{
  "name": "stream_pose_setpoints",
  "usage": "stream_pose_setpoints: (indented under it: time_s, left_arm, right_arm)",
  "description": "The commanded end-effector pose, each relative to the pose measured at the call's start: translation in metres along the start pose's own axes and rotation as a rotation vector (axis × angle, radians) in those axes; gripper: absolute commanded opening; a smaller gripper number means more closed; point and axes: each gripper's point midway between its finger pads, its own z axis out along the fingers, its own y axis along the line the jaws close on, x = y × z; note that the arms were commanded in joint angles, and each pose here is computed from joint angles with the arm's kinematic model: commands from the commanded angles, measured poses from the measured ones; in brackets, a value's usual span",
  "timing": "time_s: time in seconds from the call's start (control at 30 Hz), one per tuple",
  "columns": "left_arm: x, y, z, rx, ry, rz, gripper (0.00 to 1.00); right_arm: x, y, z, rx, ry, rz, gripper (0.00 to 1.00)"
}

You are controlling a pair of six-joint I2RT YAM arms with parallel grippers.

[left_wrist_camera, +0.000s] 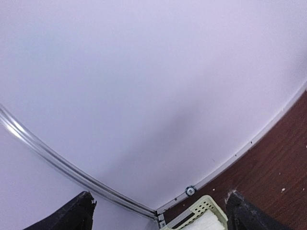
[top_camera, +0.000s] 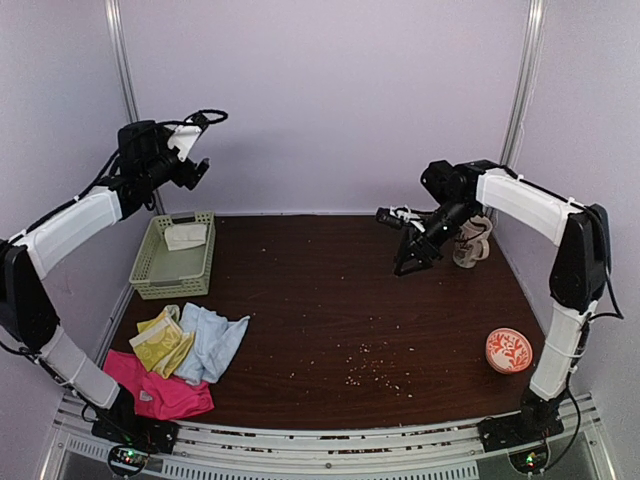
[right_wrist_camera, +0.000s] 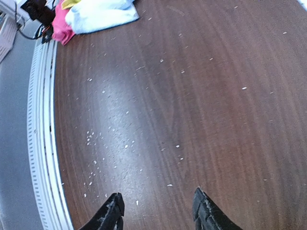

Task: Roll the towels
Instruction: Pick up the towel from the towel pile.

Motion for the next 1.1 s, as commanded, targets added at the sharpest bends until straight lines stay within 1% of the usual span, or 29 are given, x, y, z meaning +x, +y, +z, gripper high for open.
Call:
stream_pose_setpoints:
  time_s: [0.0,0.03,0.07,0.1,0.13,0.17,0.2,0.27,0.3,0.33,0.37,0.4,0.43,0.47,0.53,0.57,0.63,0.73,0.87,0.97,1.0,1.07]
  left_arm:
    - [-0.008,0.016,-0.025,-0.007,-0.033,-0.277,0.98]
    - [-0.010,0.009,-0.033,0.026,-0.056,-0.309,0.98]
    - [-0.009,0.009,-0.041,0.017,-0.073,-0.349,0.98]
    - [-0.001,0.010,-0.046,-0.015,-0.072,-0.394,0.98]
    - [0.007,0.020,-0.051,-0.095,-0.070,-0.431,0.98]
    - [0.022,0.025,-0.054,-0.165,-0.033,-0.468,0.98]
    - [0.036,0.028,-0.055,-0.213,-0.001,-0.503,0.98]
    - [0.051,0.024,-0.049,-0.216,0.042,-0.567,0.98]
    - [0.046,0.013,-0.043,-0.144,0.037,-0.580,0.98]
    - [0.034,-0.008,-0.040,-0.006,0.008,-0.557,0.98]
    - [0.026,-0.026,-0.040,0.093,-0.025,-0.532,0.98]
    - [0.022,-0.035,-0.041,0.133,-0.037,-0.542,0.98]
    - [0.018,-0.045,-0.043,0.184,-0.051,-0.550,0.94]
    - [0.014,-0.054,-0.045,0.234,-0.057,-0.564,0.86]
    - [0.011,-0.070,-0.049,0.308,-0.028,-0.597,0.73]
    - [0.013,-0.078,-0.051,0.332,0.002,-0.618,0.69]
    - [0.016,-0.101,-0.057,0.389,0.074,-0.633,0.56]
    - [0.018,-0.153,-0.072,0.482,0.202,-0.567,0.45]
    - [0.054,-0.217,-0.089,0.541,0.479,-0.489,0.32]
    - [0.069,-0.263,-0.111,0.609,0.593,-0.406,0.27]
    - [0.076,-0.275,-0.117,0.633,0.636,-0.396,0.27]
    - [0.099,-0.300,-0.131,0.685,0.759,-0.360,0.27]
  right_arm:
    - [-0.036,-0.031,-0.046,0.275,-0.109,0.031,0.51]
    - [-0.042,-0.041,-0.056,0.345,-0.135,0.048,0.52]
    - [-0.044,-0.052,-0.067,0.430,-0.157,0.077,0.53]
    - [-0.052,-0.069,-0.083,0.548,-0.206,0.094,0.61]
    - [-0.054,-0.082,-0.104,0.665,-0.258,0.154,0.87]
    - [-0.052,-0.095,-0.121,0.771,-0.300,0.202,0.98]
    - [-0.045,-0.105,-0.130,0.835,-0.337,0.246,1.00]
    - [-0.031,-0.122,-0.145,0.905,-0.421,0.366,1.00]
    - [-0.023,-0.127,-0.144,0.890,-0.439,0.394,1.00]
    - [-0.020,-0.127,-0.134,0.823,-0.440,0.385,1.00]
    - [-0.014,-0.127,-0.126,0.770,-0.436,0.389,1.00]
    - [-0.009,-0.125,-0.116,0.713,-0.431,0.394,1.00]
    - [-0.005,-0.122,-0.107,0.657,-0.427,0.393,1.00]
    - [-0.001,-0.118,-0.099,0.613,-0.426,0.389,0.97]
    - [0.005,-0.109,-0.085,0.545,-0.424,0.366,0.95]
    - [0.007,-0.103,-0.079,0.518,-0.423,0.350,0.94]
    - [0.012,-0.095,-0.068,0.474,-0.424,0.329,0.90]
    - [0.022,-0.084,-0.048,0.394,-0.397,0.303,0.84]
    - [0.028,-0.075,-0.032,0.301,-0.361,0.279,0.75]
    - [0.031,-0.069,-0.025,0.257,-0.349,0.254,0.70]
    - [0.032,-0.068,-0.023,0.250,-0.347,0.248,0.69]
    - [0.034,-0.067,-0.021,0.246,-0.340,0.242,0.68]
